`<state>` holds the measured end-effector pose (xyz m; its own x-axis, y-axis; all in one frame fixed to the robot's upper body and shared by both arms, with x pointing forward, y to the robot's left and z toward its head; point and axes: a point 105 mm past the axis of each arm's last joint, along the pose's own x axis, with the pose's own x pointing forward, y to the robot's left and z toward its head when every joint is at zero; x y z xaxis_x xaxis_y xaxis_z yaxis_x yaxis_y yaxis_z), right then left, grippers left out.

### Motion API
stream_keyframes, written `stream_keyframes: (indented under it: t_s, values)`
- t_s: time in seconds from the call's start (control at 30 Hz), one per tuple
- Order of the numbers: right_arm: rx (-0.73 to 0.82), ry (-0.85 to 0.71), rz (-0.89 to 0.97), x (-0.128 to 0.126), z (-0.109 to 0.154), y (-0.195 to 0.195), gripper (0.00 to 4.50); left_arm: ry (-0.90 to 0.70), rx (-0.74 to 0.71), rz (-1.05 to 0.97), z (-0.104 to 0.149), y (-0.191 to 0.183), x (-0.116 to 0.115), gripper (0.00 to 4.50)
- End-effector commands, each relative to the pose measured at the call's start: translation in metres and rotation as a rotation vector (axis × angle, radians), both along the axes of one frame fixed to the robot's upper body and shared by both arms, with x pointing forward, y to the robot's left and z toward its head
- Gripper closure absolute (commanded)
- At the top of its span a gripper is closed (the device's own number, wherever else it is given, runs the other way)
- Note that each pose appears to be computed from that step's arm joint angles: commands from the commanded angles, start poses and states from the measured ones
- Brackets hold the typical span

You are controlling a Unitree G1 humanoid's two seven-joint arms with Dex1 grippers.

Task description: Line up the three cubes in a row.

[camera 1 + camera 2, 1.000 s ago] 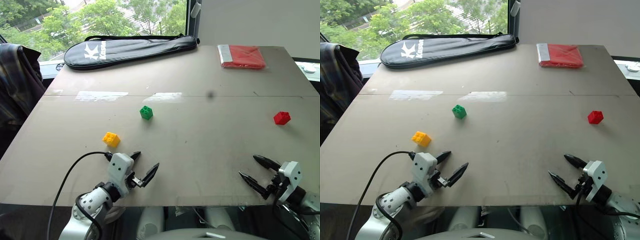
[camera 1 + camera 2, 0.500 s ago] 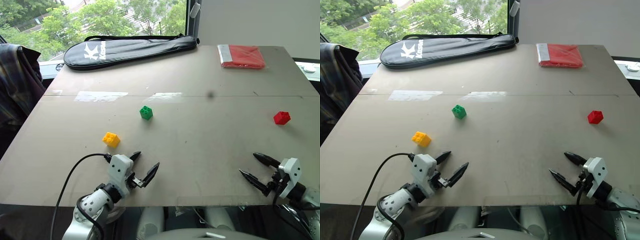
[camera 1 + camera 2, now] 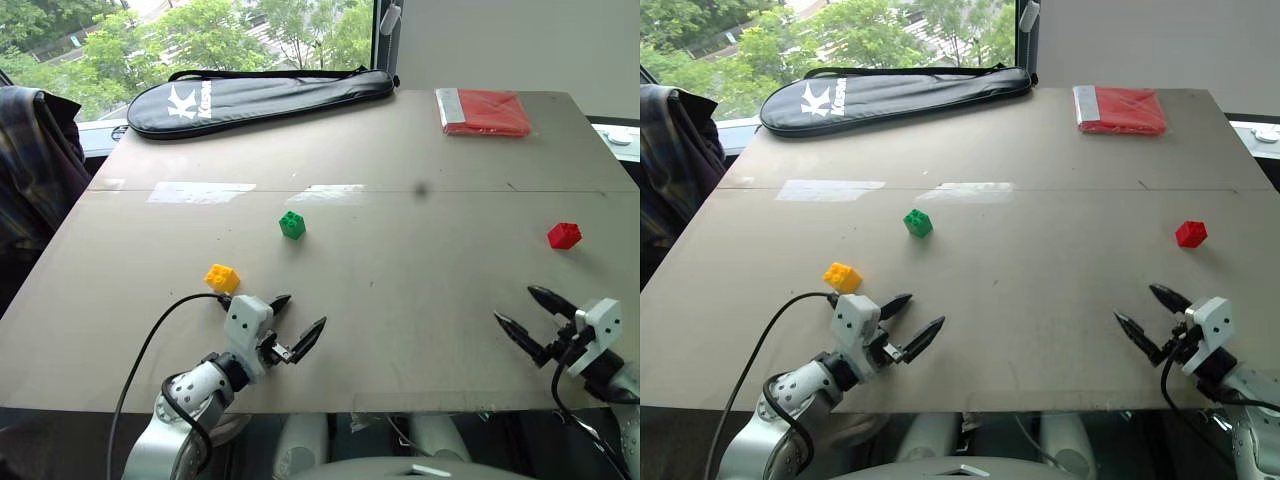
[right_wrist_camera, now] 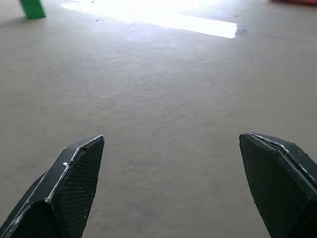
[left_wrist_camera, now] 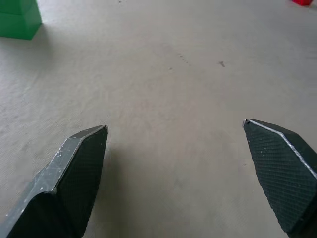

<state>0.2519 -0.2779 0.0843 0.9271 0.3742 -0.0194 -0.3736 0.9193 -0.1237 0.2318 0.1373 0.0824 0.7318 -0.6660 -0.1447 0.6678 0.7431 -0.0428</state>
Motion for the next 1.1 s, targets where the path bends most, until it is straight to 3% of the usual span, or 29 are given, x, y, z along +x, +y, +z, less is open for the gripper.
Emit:
stream_keyframes:
  t_s: [0.03, 0.33, 0.7, 0.8, 0.9, 0.97, 1.1]
  values:
    - [0.021, -0.052, -0.196, 0.014, 0.017, -0.031, 0.00, -0.095, -0.030, -0.183, 0.038, -0.026, -0.003, 0.04]
    - [0.088, 0.038, -0.440, 0.058, 0.015, -0.058, 0.00, -0.185, 0.101, -0.520, 0.079, -0.058, -0.002, 0.04]
    - [0.170, 0.043, -0.448, 0.100, 0.026, -0.068, 0.00, -0.234, 0.150, -0.576, 0.097, -0.065, 0.009, 0.04]
    - [0.151, 0.050, -0.422, 0.104, 0.024, -0.066, 0.76, -0.238, 0.155, -0.573, 0.097, -0.064, 0.010, 0.00]
    - [0.145, 0.048, -0.401, 0.106, 0.022, -0.060, 2.41, -0.240, 0.162, -0.566, 0.097, -0.063, 0.011, 0.00]
    - [0.138, 0.046, -0.389, 0.107, 0.021, -0.057, 3.20, -0.241, 0.162, -0.563, 0.097, -0.062, 0.012, 0.00]
    - [0.135, 0.048, -0.335, 0.102, 0.016, -0.040, 3.16, -0.239, 0.170, -0.562, 0.095, -0.062, 0.011, 0.00]
